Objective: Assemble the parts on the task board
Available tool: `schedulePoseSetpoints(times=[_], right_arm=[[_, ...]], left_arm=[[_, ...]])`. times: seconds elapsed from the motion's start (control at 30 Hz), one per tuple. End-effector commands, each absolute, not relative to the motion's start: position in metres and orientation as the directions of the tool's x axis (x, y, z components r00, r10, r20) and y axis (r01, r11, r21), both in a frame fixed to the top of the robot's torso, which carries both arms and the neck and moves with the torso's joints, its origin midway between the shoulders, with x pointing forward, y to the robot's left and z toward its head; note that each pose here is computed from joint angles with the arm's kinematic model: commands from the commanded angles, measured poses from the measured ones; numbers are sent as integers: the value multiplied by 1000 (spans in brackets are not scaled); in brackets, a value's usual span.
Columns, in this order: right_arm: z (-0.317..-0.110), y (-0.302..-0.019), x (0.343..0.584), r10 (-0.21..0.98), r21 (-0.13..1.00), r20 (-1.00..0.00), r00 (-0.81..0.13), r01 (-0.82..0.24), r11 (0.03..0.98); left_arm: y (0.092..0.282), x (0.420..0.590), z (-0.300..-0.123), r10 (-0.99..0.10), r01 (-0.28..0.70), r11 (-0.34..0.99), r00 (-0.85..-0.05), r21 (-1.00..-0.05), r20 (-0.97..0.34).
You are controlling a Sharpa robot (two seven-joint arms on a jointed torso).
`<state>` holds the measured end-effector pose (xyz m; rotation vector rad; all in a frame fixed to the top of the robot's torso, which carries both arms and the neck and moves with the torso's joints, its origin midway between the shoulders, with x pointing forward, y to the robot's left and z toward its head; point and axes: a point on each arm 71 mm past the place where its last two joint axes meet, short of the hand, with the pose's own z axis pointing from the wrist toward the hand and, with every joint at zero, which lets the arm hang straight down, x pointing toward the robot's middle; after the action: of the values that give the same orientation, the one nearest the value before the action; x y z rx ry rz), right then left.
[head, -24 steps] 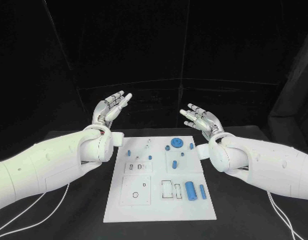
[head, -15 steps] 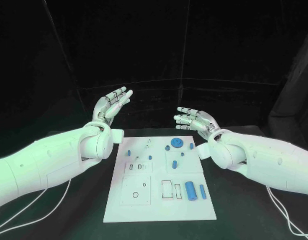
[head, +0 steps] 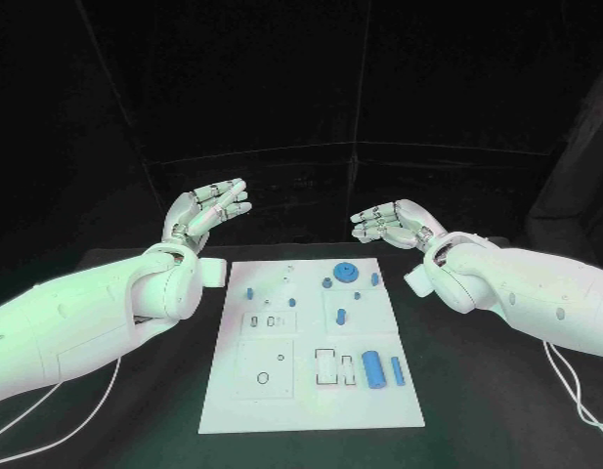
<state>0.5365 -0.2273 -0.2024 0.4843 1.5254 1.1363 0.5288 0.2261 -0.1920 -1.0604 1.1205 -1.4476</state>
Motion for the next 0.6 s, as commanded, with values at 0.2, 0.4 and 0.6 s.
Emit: schedulePoseSetpoints(times=[0.2,0.4,0.6], right_arm=[[-178,-220,544,523,575,-816,-245,-433,694],[-172,-202,542,291,362,-932,-216,-516,777],[-172,-184,539,126,206,-976,-177,-570,795]], left_arm=[[224,513,-183,-972,204,-142,-216,-969,97],[218,500,-179,-954,197,-161,-281,-967,101],[208,489,-178,-935,185,-180,-336,-966,110]])
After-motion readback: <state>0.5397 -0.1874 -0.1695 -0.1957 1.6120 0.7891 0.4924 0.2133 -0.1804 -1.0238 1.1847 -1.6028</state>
